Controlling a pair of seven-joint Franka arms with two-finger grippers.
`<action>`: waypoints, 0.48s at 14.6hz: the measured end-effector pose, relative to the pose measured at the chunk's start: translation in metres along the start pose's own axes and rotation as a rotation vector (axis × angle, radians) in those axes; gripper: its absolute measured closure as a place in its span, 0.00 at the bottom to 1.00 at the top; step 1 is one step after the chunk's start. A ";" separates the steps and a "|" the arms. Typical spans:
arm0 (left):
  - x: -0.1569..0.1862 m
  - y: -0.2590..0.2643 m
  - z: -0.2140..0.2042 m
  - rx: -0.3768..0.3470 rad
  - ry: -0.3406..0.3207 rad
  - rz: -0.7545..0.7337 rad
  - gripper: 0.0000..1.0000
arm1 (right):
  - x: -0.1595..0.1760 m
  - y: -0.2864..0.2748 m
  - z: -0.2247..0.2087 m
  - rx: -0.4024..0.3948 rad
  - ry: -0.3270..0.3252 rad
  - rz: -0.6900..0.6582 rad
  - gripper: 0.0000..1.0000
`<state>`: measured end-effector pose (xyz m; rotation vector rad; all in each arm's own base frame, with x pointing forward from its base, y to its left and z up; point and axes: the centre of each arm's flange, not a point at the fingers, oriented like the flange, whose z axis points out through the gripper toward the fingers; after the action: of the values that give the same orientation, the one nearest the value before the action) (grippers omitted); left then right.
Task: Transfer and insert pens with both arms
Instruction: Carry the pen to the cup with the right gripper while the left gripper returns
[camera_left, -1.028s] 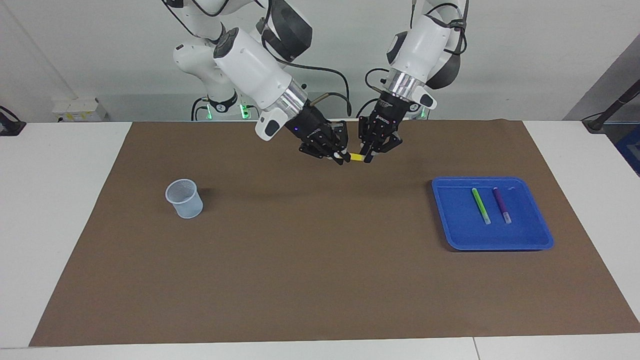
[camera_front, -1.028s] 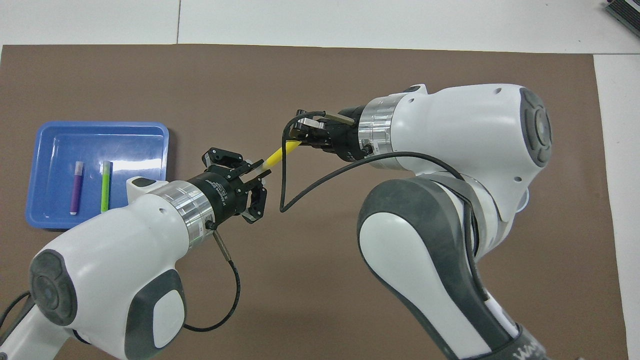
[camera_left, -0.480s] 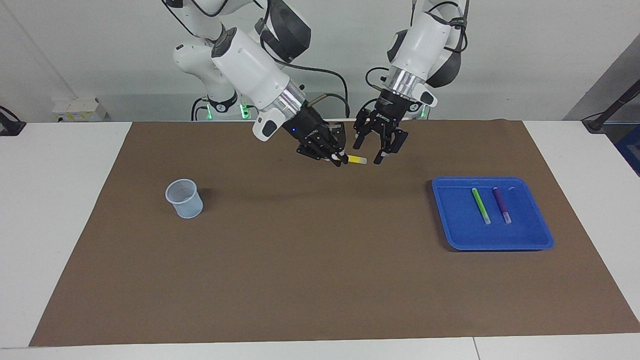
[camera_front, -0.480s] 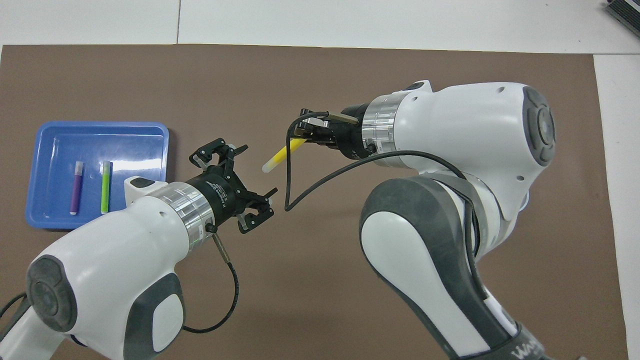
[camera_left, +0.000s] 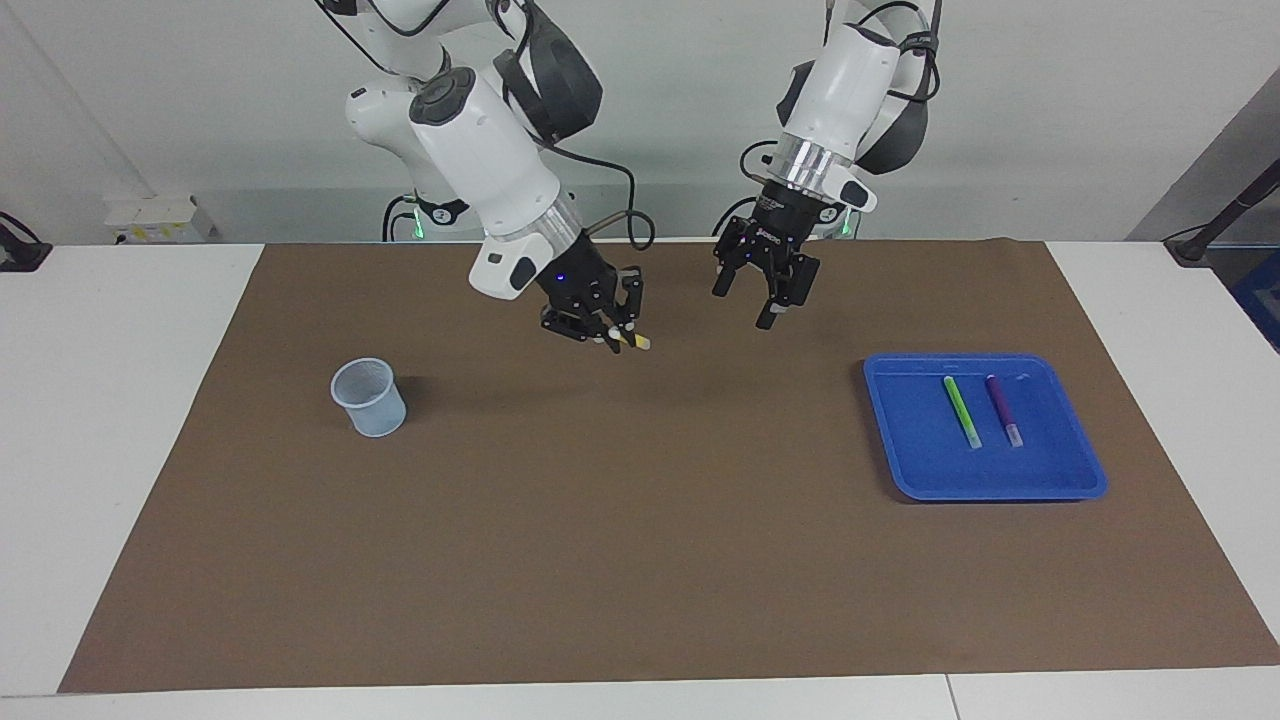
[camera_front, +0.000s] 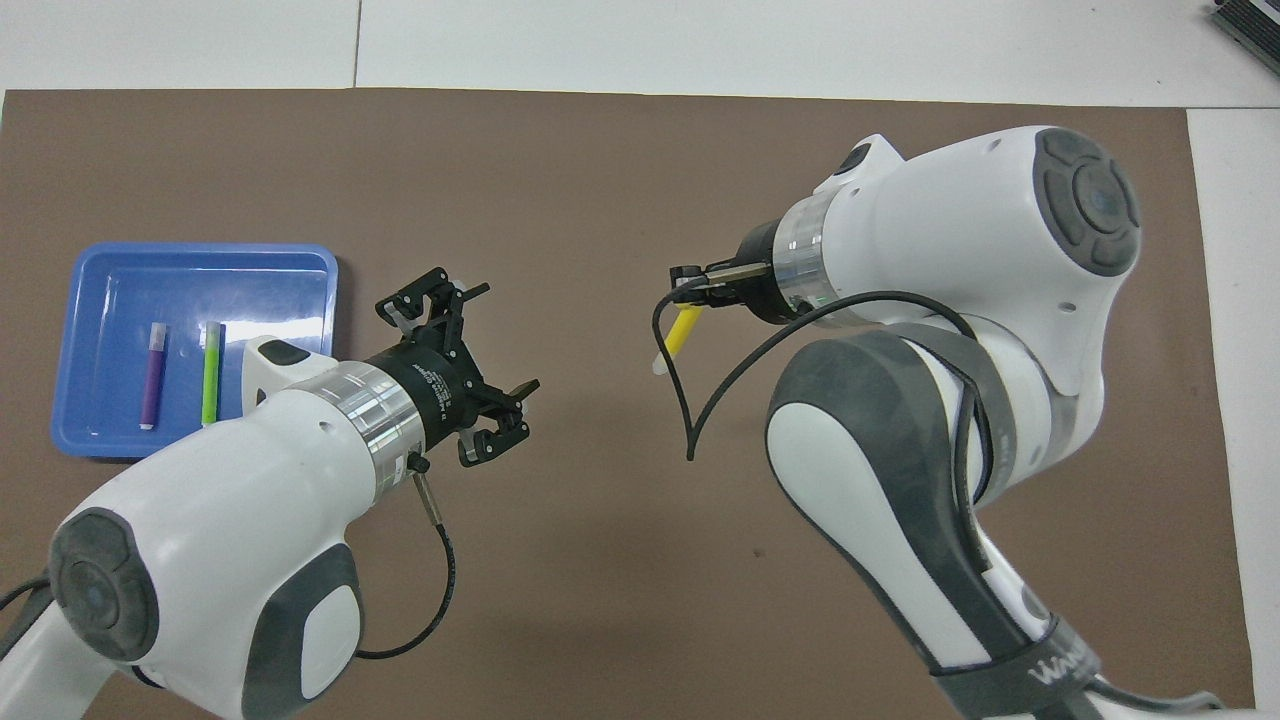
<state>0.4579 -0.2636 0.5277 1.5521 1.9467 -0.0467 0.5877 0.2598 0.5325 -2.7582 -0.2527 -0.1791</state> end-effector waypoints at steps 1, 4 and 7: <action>0.005 0.002 0.000 0.009 0.010 0.084 0.00 | -0.001 0.016 -0.003 -0.034 -0.028 -0.047 0.81; 0.029 0.018 -0.003 0.038 0.051 0.326 0.00 | -0.005 0.057 -0.014 -0.144 -0.109 -0.191 0.81; 0.062 0.035 -0.010 0.103 0.089 0.550 0.00 | -0.009 0.086 -0.030 -0.254 -0.167 -0.341 0.81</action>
<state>0.4781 -0.1959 0.5171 2.1379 1.5363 0.1585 0.5930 0.1688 0.5296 -2.9637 -0.7969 -0.0702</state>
